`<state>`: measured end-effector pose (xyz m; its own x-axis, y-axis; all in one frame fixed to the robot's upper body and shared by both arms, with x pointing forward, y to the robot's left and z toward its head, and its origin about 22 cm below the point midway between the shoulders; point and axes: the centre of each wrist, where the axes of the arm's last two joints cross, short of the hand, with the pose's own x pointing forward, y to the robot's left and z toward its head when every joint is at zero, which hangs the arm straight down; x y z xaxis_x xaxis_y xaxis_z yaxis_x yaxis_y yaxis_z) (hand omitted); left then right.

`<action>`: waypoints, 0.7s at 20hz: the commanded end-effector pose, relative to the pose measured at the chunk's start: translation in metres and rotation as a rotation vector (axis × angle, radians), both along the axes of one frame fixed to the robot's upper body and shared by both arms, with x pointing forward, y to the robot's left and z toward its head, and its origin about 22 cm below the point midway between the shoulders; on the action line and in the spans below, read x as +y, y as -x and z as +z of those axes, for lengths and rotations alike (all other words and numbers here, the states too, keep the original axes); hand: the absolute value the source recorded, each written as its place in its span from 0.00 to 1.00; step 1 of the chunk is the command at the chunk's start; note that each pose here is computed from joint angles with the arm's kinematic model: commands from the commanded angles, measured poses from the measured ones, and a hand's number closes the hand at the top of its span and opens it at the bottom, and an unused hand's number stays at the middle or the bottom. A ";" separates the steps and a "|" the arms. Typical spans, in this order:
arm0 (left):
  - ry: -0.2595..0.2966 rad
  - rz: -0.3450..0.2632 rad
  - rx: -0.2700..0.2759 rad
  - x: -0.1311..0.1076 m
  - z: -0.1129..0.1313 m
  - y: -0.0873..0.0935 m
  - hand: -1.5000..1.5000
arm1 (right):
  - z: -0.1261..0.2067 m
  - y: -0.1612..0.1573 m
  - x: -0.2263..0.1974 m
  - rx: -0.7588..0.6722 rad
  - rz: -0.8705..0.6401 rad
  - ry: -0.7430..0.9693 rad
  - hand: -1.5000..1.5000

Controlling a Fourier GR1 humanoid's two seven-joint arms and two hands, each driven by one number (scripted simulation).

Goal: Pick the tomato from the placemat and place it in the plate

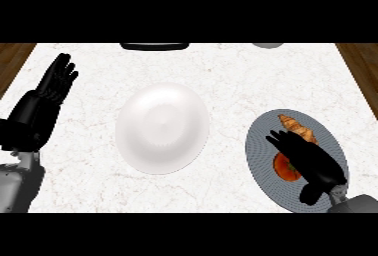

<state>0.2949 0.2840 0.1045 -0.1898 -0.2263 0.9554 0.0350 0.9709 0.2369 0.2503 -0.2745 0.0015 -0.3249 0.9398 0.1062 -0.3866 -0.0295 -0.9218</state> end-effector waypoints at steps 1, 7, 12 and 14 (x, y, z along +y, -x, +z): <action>0.000 0.010 -0.004 0.004 0.002 -0.010 0.50 | 0.001 0.003 0.008 -0.001 -0.012 0.026 0.00; -0.001 -0.020 0.012 -0.005 0.004 0.006 0.50 | -0.010 -0.009 0.024 -0.229 0.060 -0.128 1.00; -0.002 0.001 -0.005 -0.002 0.004 -0.002 0.50 | -0.019 -0.036 -0.058 -0.126 -0.298 -0.029 1.00; -0.001 -0.019 0.005 -0.002 0.000 -0.001 0.50 | -0.005 -0.043 -0.083 -0.071 -0.448 0.021 1.00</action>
<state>0.2961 0.2806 0.1063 -0.1973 -0.2233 0.9546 0.0408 0.9710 0.2356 0.2822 -0.3176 -0.0100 -0.1308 0.9862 0.1012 -0.2713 0.0626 -0.9605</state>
